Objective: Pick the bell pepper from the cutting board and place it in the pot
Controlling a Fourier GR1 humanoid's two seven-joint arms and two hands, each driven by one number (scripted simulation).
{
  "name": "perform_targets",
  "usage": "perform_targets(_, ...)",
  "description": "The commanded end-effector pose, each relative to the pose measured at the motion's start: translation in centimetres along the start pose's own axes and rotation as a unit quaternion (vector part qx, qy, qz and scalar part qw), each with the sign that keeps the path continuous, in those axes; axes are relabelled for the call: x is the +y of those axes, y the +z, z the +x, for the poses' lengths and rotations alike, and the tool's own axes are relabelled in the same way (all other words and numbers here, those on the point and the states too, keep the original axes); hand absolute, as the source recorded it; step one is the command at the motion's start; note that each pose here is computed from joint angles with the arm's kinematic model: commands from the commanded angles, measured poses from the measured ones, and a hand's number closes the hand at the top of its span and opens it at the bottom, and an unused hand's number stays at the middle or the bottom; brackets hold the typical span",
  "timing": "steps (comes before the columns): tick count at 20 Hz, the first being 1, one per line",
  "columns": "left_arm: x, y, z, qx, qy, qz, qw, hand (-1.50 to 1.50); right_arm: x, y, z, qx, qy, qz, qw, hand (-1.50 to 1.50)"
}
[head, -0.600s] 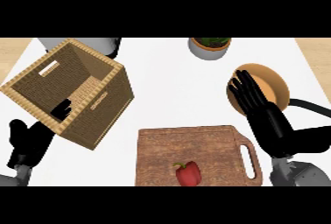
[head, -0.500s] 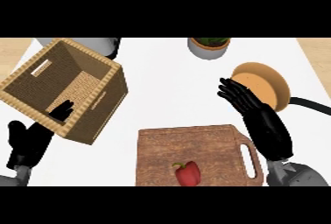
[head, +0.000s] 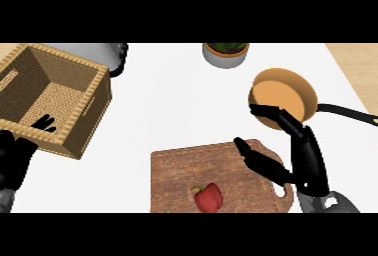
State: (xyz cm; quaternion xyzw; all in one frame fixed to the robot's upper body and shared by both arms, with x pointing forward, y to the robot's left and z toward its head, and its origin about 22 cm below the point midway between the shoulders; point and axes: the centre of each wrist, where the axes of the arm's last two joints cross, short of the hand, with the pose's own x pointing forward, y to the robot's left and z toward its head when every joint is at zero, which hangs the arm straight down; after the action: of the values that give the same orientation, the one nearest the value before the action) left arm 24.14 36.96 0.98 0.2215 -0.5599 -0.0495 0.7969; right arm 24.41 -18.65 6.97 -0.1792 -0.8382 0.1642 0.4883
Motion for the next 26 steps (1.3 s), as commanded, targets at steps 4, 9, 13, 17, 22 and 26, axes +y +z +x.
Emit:
perform_targets(4,0.5,-0.1,0.6,0.038,-0.006,0.039,0.9985,0.00,5.1,7.4,1.7,-0.096,0.099,-0.065,0.988,-1.50)
perform_targets(9,-0.5,0.4,0.5,0.045,-0.004,0.041,0.9981,0.00,5.6,13.7,0.9,-0.018,0.197,0.014,0.980,-1.50)
perform_targets(13,0.3,0.0,0.7,0.046,-0.011,0.062,0.9970,0.00,4.9,14.3,1.4,0.039,0.274,0.037,0.960,-1.50)
perform_targets(17,0.4,0.3,1.0,0.044,-0.012,0.054,0.9975,0.00,5.8,16.1,3.4,0.103,0.330,0.098,0.933,-1.50)
perform_targets(22,-1.2,0.6,1.8,0.036,-0.009,0.029,0.9989,0.00,7.6,17.0,7.6,0.193,0.373,0.173,0.891,-1.50)
perform_targets(26,-1.3,-0.1,3.3,0.030,-0.017,0.030,0.9990,0.00,8.6,14.6,12.6,0.237,0.406,0.169,0.866,-1.50)
